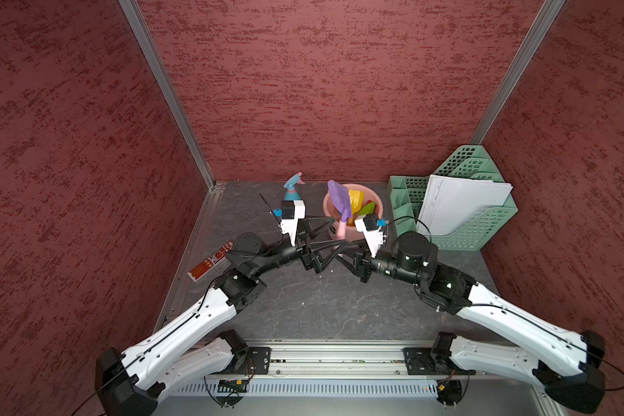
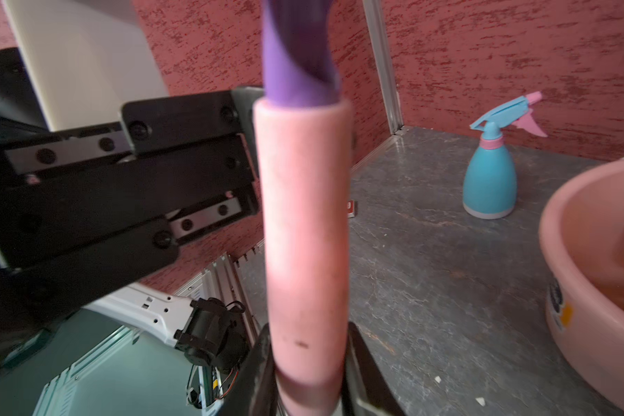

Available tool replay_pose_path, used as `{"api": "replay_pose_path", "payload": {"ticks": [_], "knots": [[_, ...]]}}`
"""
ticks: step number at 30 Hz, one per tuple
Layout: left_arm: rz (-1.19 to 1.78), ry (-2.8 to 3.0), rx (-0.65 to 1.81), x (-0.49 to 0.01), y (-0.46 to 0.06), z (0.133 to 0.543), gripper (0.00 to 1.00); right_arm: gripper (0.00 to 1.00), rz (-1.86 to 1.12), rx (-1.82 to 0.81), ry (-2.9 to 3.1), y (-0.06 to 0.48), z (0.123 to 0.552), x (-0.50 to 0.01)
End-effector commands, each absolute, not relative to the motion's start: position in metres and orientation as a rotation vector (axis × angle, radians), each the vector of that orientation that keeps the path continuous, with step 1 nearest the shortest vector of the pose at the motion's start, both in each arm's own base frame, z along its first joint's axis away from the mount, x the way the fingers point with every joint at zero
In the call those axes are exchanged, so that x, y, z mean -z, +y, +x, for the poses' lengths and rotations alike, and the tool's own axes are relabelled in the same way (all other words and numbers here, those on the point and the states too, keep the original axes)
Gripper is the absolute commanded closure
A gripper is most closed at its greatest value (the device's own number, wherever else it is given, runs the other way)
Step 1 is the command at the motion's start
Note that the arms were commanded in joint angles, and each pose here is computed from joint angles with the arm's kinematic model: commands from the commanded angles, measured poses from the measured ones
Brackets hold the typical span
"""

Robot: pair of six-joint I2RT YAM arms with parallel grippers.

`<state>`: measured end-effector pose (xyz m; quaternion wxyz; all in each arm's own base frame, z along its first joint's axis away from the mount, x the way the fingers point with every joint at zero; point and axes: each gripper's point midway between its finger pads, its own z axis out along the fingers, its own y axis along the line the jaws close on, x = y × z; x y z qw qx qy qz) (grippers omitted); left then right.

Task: Organize the gardening tools
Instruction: Pick up the gardening tool from the center of the board, then place the gardening tool in the container.

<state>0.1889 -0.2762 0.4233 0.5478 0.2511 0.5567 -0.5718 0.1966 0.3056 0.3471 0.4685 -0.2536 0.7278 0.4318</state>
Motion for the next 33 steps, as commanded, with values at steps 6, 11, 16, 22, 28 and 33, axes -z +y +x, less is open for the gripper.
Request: {"api": "replay_pose_path", "payload": {"ticks": [6, 11, 16, 22, 28, 33], "knots": [[0.527, 1.471, 1.193, -0.382, -0.255, 0.196, 0.0, 1.0, -0.442, -0.802, 1.794, 0.255, 0.245, -0.345], [0.472, 1.567, 1.095, -0.352, -0.241, 0.203, 0.0, 1.0, -0.363, -0.676, 1.784, 0.237, 0.281, -0.338], [0.411, 1.638, 1.041, -0.33, -0.231, 0.21, 0.0, 1.0, -0.31, -0.59, 1.772, 0.229, 0.317, -0.331], [0.373, 1.673, 1.016, -0.314, -0.224, 0.211, 0.0, 1.0, -0.284, -0.533, 1.784, 0.232, 0.36, -0.309], [0.361, 1.696, 0.992, -0.307, -0.218, 0.209, 0.0, 1.0, -0.258, -0.523, 1.825, 0.241, 0.403, -0.275], [0.364, 1.719, 0.963, -0.301, -0.215, 0.209, 0.0, 1.0, -0.248, -0.506, 1.858, 0.248, 0.43, -0.25]]}}
